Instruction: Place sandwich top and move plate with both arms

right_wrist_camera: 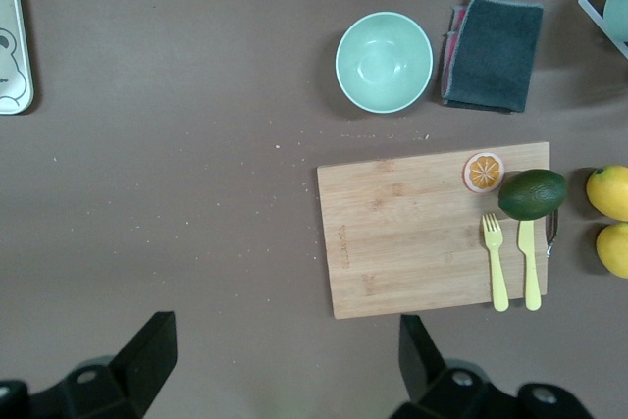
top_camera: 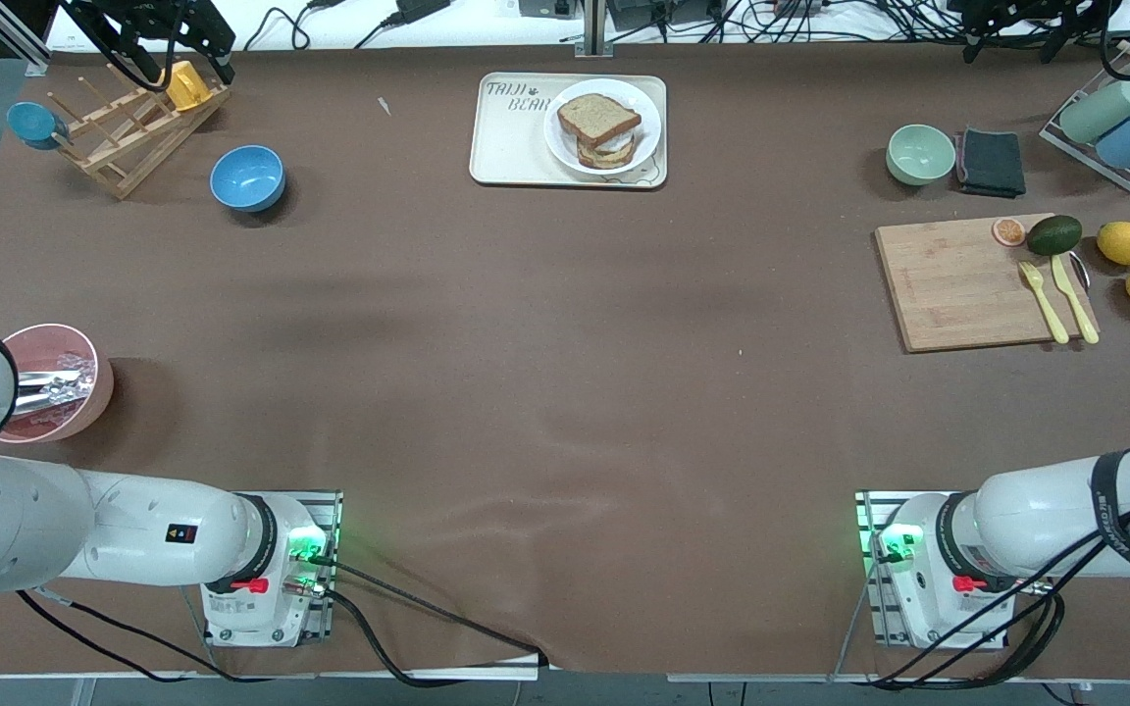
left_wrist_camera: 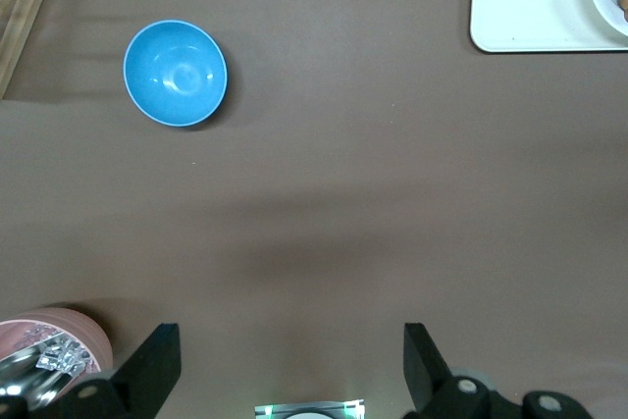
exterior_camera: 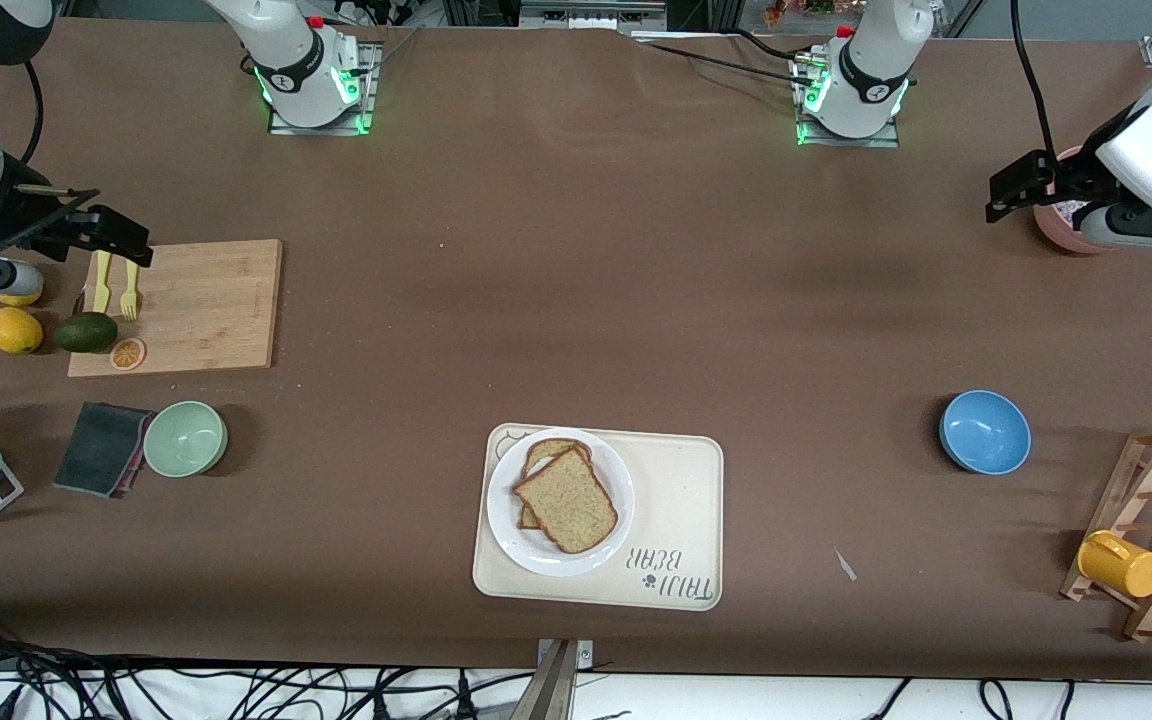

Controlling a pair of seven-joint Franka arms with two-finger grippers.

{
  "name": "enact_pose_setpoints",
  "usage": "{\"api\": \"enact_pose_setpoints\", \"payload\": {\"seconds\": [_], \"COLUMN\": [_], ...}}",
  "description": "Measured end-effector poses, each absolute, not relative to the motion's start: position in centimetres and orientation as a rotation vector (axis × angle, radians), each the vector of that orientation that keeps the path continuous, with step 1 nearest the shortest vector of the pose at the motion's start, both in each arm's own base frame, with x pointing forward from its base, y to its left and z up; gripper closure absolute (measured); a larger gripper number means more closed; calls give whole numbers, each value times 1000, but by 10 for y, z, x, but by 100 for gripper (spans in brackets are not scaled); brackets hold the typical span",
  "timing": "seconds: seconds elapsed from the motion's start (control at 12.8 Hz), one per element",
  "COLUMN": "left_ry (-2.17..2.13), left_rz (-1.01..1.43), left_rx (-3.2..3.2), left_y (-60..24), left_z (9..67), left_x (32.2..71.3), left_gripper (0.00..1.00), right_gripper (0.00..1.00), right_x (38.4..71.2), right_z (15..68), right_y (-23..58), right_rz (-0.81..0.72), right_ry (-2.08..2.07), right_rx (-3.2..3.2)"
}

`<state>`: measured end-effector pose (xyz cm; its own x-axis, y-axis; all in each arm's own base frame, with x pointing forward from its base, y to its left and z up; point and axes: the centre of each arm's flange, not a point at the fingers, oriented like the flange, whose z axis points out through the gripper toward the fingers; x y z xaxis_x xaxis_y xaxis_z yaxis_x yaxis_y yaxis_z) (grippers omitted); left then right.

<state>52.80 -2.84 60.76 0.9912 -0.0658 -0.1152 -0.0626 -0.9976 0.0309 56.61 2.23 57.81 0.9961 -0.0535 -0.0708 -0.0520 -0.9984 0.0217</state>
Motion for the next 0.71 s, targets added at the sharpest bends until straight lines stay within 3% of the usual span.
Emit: {"api": "enact_pose_setpoints", "payload": {"seconds": [0.71], "left_ry": [-97], "left_rz": [-187], "left_rx": [3108], "left_y": [-29], "left_z": [608], "left_x": [527], "left_gripper": [0], "right_gripper": [0], "right_x": [566], "right_z": [578], "right_y": [22], "right_rz": [-112], "right_ry": [-83], "right_rx": [3120]}}
